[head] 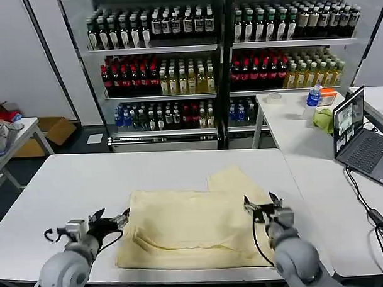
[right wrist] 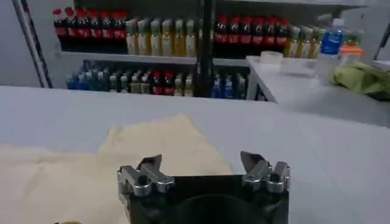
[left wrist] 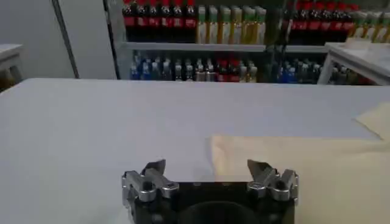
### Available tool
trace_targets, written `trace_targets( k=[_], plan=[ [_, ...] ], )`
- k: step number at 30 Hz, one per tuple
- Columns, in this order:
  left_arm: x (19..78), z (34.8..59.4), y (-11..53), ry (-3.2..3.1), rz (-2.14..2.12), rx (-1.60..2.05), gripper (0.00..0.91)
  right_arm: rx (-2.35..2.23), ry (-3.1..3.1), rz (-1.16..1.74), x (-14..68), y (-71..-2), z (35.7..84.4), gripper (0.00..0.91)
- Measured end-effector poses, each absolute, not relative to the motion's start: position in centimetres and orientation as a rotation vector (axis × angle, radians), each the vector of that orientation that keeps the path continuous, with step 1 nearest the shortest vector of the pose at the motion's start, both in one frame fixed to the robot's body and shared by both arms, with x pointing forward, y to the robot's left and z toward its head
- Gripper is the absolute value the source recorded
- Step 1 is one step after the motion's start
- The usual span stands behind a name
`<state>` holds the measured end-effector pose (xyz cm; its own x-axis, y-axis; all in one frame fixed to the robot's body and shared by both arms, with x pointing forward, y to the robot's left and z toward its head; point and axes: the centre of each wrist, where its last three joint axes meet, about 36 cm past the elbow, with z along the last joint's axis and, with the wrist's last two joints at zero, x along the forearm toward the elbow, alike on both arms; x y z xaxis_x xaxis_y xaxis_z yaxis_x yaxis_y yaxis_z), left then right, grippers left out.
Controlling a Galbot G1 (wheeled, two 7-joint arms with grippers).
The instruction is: Fold and organize the clothes.
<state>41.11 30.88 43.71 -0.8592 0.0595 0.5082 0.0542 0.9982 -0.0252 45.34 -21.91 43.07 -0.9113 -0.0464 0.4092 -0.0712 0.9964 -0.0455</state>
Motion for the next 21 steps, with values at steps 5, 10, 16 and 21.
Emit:
trace_targets(
  k=[5, 10, 16, 21],
  plan=[
    [43.9, 43.3, 30.4, -2.601, 0.008, -0.088, 0.907, 0.076, -2.697, 0.078, 48.8, -21.7, 42.6, 0.907],
    [46.3, 42.9, 29.9, -2.594, -0.006, -0.093, 0.907, 0.065, -2.672, 0.079, 51.3, -21.6, 42.1, 0.907],
    [48.4, 42.2, 29.2, -2.577, -0.018, -0.103, 0.907, 0.052, -2.642, 0.078, 53.3, -21.5, 41.3, 0.907],
    [49.7, 41.6, 28.7, -2.560, -0.024, -0.105, 0.907, 0.052, -2.621, 0.077, 54.5, -21.2, 40.8, 0.907]
  ],
)
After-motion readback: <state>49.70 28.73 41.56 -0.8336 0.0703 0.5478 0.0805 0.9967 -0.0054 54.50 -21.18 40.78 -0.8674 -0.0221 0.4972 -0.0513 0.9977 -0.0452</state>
